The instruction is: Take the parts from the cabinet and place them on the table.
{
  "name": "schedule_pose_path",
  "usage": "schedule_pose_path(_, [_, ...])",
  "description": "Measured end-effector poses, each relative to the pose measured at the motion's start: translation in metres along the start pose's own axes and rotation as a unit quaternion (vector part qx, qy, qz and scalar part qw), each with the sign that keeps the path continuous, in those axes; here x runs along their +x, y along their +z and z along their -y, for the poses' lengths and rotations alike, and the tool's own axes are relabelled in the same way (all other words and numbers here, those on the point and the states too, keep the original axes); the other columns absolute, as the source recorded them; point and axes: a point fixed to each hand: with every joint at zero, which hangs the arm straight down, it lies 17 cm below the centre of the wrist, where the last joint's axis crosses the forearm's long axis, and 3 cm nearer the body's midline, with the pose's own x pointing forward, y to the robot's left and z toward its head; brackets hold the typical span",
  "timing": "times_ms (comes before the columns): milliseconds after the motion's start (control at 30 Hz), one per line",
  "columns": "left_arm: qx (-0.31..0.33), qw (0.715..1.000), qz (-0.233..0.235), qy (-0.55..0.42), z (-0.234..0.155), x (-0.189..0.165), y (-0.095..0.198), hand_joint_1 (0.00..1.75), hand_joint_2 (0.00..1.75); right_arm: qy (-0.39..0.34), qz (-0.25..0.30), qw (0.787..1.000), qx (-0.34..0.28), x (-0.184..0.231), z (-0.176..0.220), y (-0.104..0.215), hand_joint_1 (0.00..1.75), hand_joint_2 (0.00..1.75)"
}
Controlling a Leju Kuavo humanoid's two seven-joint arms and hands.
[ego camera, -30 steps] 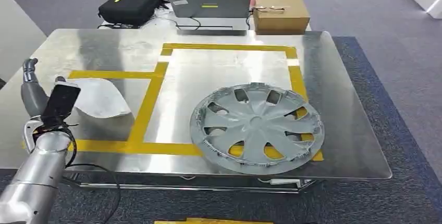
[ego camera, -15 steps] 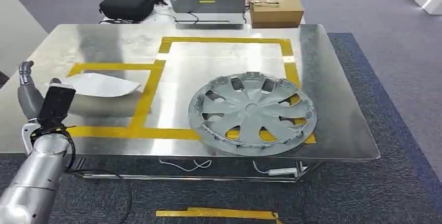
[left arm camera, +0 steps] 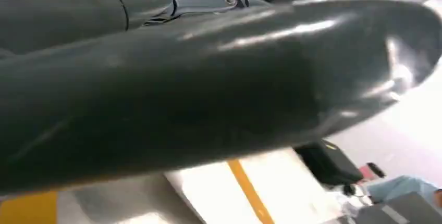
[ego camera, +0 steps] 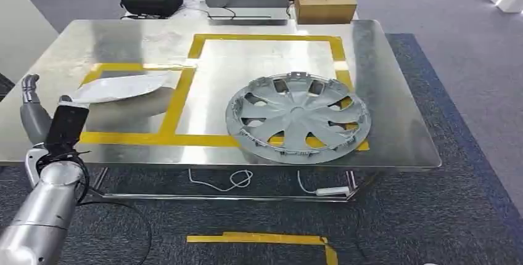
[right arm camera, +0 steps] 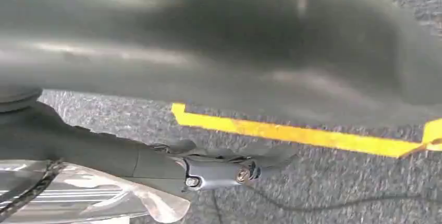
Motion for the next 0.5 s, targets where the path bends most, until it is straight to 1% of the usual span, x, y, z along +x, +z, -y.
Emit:
schedule_pose_path(267, [-0.002,1.0,-0.001,0.002,0.0,-0.001,0.005,0.0,0.0,-0.001,-0.001,1.0,0.0,-0.001,0.0,0.0,0.0,0.0])
schedule_pose_path(500, [0.008,1.0,0.023,0.017,-0.004,0.022,0.001,0.0,0.0,-0.003,0.001,1.0,0.0,0.0,-0.001,0.0,0.0,0.0])
